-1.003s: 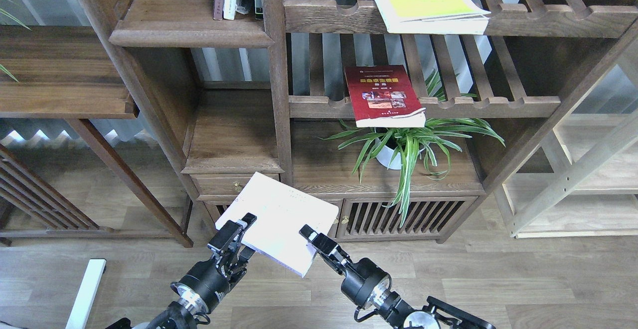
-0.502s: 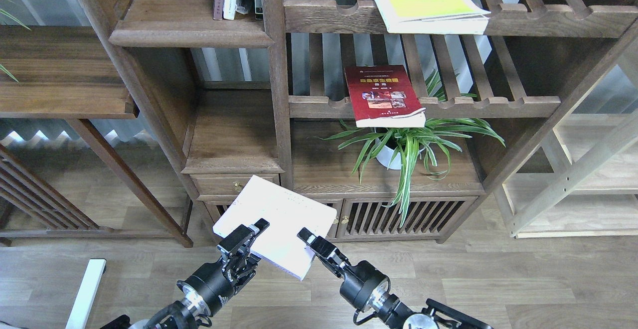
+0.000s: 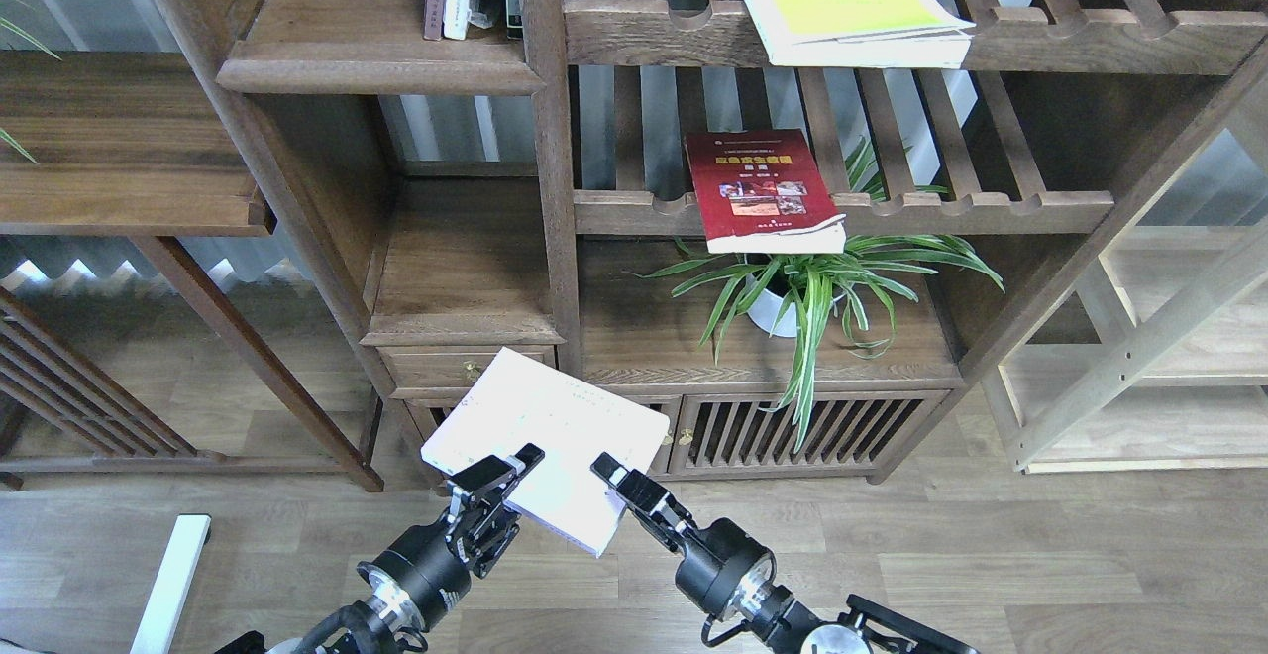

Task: Organize books on shelf
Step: 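Hold the white book with both grippers and adjust the grip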

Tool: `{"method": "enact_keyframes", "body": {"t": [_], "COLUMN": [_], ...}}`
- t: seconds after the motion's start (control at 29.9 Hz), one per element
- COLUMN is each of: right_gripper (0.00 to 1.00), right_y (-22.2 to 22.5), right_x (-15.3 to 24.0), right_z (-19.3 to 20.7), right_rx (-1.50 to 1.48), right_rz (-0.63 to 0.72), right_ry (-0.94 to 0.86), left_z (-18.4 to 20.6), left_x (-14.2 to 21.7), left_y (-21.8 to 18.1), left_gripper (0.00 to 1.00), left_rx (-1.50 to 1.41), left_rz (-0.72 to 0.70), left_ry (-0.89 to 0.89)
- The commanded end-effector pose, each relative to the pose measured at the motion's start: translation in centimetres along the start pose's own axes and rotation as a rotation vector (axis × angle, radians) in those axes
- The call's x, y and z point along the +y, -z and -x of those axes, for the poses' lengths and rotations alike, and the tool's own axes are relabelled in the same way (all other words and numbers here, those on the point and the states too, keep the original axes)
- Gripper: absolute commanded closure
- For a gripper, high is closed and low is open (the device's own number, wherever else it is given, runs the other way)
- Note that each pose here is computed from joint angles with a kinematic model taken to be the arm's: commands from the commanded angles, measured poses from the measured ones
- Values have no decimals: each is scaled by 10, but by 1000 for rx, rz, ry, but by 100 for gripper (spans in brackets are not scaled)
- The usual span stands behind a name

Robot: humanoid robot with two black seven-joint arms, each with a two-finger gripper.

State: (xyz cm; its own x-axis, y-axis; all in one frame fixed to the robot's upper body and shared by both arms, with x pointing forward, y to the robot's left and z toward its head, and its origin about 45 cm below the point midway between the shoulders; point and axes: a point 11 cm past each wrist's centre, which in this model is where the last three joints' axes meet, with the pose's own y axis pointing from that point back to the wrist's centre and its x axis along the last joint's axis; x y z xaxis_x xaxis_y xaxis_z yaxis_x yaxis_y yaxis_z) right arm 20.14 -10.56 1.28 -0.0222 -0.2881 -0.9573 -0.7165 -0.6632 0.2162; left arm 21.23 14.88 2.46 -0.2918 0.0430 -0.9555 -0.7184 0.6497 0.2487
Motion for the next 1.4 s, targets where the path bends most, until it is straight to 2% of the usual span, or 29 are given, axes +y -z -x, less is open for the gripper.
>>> {"method": "enact_keyframes", "body": {"t": [0.0,0.17,0.33,0.64,0.77,0.87,1.04,1.27,1.37], "right_gripper": [96,96,96,93,88,72,62,59,54], "right_y": [-1,-2,-3,-5,-4,-2,3,8,9], "right_x": [1,2,3,5,7,8,12,12,13], "right_z": [-1,-2,-2,-3,-6,-7,-11,-12,-14], "right_rx": [-1,-5,-6,-6,-15,-15,-29,-33,-33], "right_rz": [0,1,1,1,-12,-20,-52,-71,-75], "right_ry": [-2,-5,-7,-9,-18,-22,-34,-36,-44], "left_z": [1,3,2,-2,-2,-2,-3,-1,2], "left_x": [-1,-1,-1,4,6,7,14,17,18], "left_y": [-1,-4,-4,-5,-8,-10,-21,-29,-32], "left_gripper": [72,80,94,98,98,98,98,98,99], "left_rx": [18,36,40,39,35,28,1,-39,-84], "left_rz": [9,24,24,27,40,45,56,57,45], "left_ry": [7,13,11,-1,-4,-6,-19,-27,-27]}}
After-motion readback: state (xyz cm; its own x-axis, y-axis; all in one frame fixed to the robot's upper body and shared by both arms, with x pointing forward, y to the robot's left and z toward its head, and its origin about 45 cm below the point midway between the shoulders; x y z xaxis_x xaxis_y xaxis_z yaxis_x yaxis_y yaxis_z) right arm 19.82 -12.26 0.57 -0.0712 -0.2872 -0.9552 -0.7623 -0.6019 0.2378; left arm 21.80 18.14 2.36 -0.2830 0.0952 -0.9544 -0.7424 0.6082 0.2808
